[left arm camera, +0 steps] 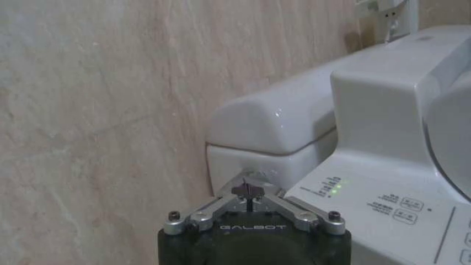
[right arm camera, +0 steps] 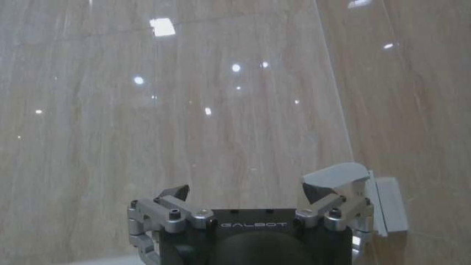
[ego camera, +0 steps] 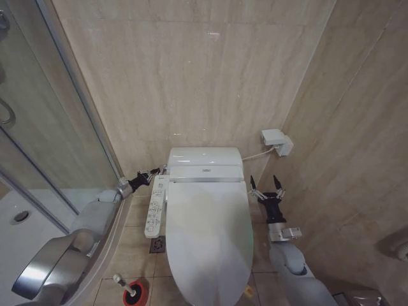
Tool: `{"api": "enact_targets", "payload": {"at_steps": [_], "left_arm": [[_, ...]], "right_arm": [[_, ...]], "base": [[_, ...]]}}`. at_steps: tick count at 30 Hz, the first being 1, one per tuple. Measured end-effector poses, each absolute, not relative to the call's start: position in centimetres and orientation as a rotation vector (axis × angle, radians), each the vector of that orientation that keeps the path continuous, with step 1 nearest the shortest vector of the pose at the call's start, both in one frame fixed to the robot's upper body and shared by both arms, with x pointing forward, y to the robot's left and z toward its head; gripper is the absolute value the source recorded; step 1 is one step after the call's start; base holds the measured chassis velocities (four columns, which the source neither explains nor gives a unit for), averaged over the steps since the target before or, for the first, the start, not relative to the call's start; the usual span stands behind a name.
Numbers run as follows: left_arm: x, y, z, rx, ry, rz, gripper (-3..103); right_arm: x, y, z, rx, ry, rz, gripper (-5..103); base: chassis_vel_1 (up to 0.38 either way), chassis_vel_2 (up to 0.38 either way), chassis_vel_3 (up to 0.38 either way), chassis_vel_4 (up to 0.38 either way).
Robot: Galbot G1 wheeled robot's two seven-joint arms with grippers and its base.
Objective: Open the toilet lid, clean the toilet bowl with a toilet brush, close the toilet lid, and flush.
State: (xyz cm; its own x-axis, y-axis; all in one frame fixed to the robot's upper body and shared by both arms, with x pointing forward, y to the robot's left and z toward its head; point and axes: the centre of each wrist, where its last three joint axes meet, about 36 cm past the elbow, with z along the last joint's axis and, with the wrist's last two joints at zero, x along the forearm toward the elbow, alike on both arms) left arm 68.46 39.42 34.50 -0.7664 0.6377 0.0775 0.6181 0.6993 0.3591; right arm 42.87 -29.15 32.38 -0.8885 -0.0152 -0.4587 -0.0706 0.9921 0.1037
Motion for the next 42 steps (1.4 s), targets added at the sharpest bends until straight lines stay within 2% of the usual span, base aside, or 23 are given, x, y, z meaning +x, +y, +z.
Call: {"api": "enact_targets", "payload": {"at_steps": [42], "left_arm": [[68.0,37.8,32.5,1.025,2.924,0.547,0]], "right_arm": [[42.2,-29.5,32.0,-0.049,2.663,0.166,100]], "base": [[0.0,0.0,0.0,0.0]]}}
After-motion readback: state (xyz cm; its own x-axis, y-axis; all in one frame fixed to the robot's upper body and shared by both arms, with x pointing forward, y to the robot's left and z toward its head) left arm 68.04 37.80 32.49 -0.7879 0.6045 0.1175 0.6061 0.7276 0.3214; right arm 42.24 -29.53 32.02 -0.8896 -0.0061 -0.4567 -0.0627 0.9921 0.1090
